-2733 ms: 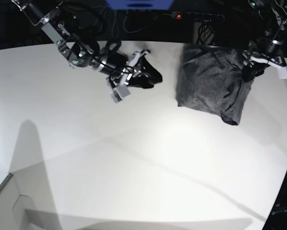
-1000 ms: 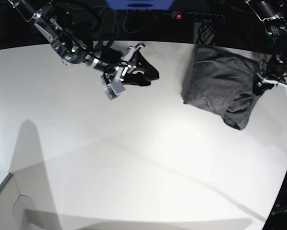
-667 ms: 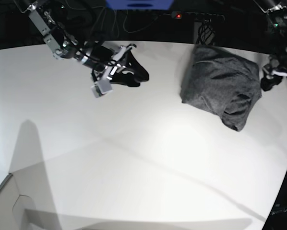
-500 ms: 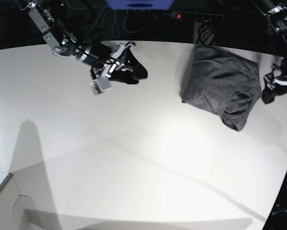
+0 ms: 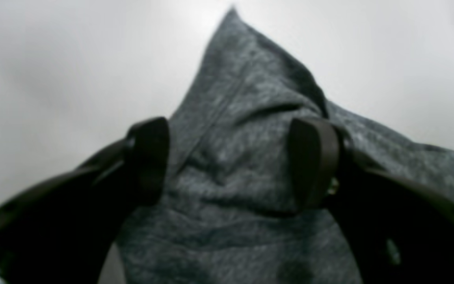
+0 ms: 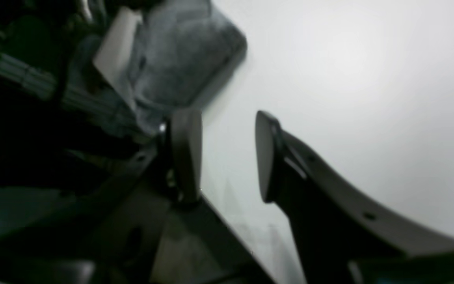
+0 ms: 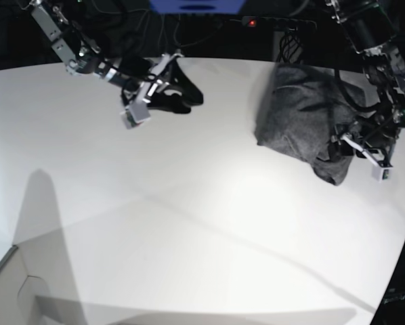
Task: Layout the t-shirt on the table in an organized manner, then fold the t-shirt properly
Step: 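Pull the bundle with the left gripper toward the table center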
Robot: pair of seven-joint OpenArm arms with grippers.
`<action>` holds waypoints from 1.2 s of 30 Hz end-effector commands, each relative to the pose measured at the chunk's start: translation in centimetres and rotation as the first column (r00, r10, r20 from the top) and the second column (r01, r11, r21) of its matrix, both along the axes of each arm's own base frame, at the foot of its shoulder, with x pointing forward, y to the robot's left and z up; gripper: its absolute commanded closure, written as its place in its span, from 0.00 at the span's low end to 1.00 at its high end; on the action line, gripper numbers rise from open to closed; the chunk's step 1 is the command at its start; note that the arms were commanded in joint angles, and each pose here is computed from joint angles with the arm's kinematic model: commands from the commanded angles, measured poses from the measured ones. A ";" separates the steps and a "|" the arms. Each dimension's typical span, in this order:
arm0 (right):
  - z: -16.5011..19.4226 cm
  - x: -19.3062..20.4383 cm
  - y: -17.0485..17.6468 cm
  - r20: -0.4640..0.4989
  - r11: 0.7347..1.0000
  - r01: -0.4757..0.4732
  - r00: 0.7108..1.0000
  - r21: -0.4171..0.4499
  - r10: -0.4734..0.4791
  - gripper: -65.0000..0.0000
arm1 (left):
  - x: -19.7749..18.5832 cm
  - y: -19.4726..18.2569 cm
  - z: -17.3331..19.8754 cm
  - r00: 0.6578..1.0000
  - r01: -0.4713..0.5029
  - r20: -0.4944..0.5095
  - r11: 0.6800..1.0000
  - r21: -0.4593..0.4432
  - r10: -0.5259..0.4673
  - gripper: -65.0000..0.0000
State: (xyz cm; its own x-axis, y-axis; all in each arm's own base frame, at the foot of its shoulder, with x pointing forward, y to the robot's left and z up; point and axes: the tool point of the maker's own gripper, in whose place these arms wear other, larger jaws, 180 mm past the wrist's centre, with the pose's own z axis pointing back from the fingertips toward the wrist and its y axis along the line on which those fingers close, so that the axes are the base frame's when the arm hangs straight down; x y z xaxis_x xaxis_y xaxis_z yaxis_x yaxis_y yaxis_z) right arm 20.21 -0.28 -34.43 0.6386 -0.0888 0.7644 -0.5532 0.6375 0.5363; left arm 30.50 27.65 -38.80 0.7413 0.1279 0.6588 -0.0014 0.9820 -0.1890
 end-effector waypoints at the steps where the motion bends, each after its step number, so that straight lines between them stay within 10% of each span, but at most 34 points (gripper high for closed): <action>1: 0.7 0.2 -0.4 0.017 1.000 0.013 1.000 0.020 -0.013 0.68 | 0.6 0.9 1.0 0.999 -0.011 0.030 1.000 0.011 0.010 0.29; 20: 0.6 0.4 -1.4 0.011 0.999 0.050 0.999 0.014 -0.050 0.68 | -0.1 -4.4 -5.1 0.981 0.184 -0.047 0.977 -0.108 -0.190 0.30; 36: -0.3 1.0 -7.0 0.007 0.981 0.184 0.983 -0.065 -0.184 0.68 | 8.1 -15.5 -4.4 0.879 0.475 0.001 0.875 -0.095 -0.477 0.30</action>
